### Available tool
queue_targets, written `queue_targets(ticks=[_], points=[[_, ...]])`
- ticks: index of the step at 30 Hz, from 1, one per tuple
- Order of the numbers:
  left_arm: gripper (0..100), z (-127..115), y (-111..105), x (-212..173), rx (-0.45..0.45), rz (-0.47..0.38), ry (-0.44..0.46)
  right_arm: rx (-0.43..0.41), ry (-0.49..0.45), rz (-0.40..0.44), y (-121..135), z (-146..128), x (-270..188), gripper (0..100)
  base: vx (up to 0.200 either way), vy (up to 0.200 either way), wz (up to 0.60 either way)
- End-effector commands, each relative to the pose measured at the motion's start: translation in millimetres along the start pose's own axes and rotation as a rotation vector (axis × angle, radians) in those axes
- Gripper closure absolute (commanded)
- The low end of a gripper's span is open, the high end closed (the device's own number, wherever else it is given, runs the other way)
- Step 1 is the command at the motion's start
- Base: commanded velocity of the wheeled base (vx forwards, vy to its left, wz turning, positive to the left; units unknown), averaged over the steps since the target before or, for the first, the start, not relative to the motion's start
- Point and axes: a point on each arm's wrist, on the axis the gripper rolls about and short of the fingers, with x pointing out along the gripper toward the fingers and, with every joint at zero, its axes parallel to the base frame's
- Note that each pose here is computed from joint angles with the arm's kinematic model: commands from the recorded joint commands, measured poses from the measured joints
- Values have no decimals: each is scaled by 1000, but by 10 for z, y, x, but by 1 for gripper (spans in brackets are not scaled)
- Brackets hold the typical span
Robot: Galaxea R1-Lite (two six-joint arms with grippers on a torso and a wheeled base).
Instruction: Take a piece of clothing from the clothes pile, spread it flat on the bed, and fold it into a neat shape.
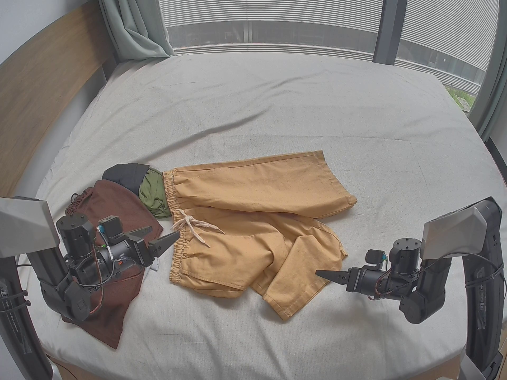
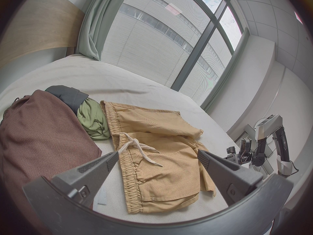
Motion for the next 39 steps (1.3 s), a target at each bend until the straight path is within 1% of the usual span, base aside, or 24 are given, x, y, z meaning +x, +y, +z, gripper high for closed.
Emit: queue_targets(ticks=[1, 6, 12, 20, 27, 30, 31, 35, 39], points=[[0, -7, 2, 3, -2, 0, 2, -8, -10, 8, 22, 34, 6, 0, 0, 0, 0], [0, -25, 18, 15, -5, 3, 7, -33, -62, 31, 137, 204, -61, 0, 0, 0, 0], [0, -47, 24, 24, -7, 4, 14, -46, -120, 24, 154, 373, -189, 0, 0, 0, 0], [0, -47, 24, 24, -7, 4, 14, -46, -153, 6, 69, 454, -242, 0, 0, 0, 0], [0, -45, 21, 20, -7, 4, 14, -47, -148, 4, 46, 434, -215, 0, 0, 0, 0], [0, -41, 19, 18, -6, 3, 13, -44, -141, -2, -13, 409, -173, 0, 0, 0, 0], [0, -37, 17, 17, -5, 2, 11, -42, -140, -6, -43, 400, -155, 100, 0, 0, 0], [0, -37, 18, 17, -5, 4, 11, -40, -140, -8, -102, 393, -104, 100, 0, 0, 0], [0, -37, 17, 17, -5, 2, 11, -46, -175, -31, -180, 455, -93, 100, 0, 0, 0]])
